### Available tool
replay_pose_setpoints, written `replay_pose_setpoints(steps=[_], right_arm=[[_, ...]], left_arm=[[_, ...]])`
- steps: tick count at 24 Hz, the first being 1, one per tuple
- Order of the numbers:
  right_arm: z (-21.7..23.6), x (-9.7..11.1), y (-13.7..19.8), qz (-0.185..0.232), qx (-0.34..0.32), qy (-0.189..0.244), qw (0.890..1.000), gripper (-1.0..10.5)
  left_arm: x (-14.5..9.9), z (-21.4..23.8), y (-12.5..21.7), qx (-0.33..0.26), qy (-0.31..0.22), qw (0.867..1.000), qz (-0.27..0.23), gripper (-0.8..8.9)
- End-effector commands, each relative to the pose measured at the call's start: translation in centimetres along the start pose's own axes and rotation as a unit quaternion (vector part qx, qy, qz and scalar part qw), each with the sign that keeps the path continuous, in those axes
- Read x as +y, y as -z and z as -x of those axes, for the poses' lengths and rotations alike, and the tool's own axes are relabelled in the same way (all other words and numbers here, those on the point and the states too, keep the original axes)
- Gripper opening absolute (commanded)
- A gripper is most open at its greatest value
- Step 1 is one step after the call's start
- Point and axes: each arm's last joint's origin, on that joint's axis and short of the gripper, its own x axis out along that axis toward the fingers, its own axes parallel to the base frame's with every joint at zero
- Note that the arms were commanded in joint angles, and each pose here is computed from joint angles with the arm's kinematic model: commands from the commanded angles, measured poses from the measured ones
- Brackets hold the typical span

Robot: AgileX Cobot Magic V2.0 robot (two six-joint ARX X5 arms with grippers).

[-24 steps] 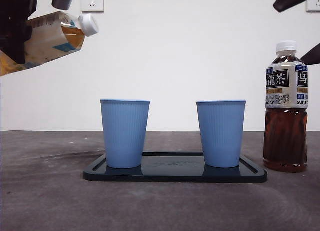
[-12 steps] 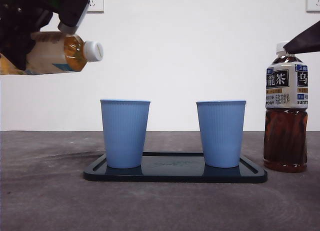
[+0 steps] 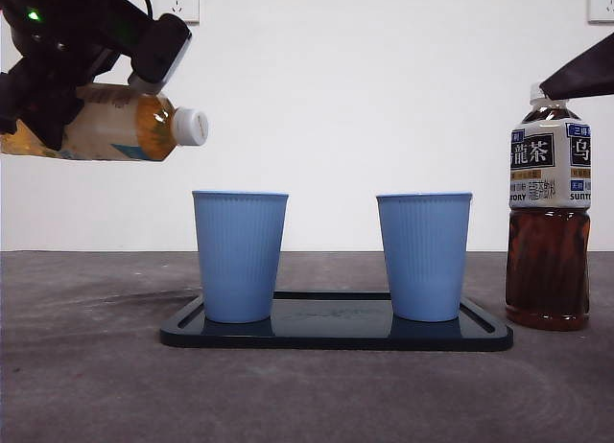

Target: Pour the drink into the cup

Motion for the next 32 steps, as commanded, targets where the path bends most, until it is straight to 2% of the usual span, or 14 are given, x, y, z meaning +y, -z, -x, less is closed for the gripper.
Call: replay_pose_setpoints(steps=[1,6,22,26,32], right_arm=[[0.14,0.26,-0.46,0.015,-0.007,-0.005,1.000,4.9],[0.14,0.26,-0.46,0.016,-0.007,-0.005,1.000,4.9],[0.14,0.27,-0.49,0.018,-0.009,-0.005,1.000,4.9],[0.14,0.26,-0.49,0.018,-0.009,-0.005,1.000,4.9],[0.14,0.26,-0.49,0.018,-0.009,-0.005,1.000,4.9]], left_arm=[[1.45,0.48,-0.41,0.002,-0.026,1.000,0.017,0.91],[1.50,0.47,-0.46,0.002,-0.026,1.000,0.005,0.91],[1.50,0.47,-0.46,0.002,-0.026,1.000,0.013,0.91],[1.51,0.49,-0.45,0.000,-0.026,0.997,0.076,0.91],[1.62,0.85,-0.18,-0.023,-0.019,0.980,0.198,0.91]])
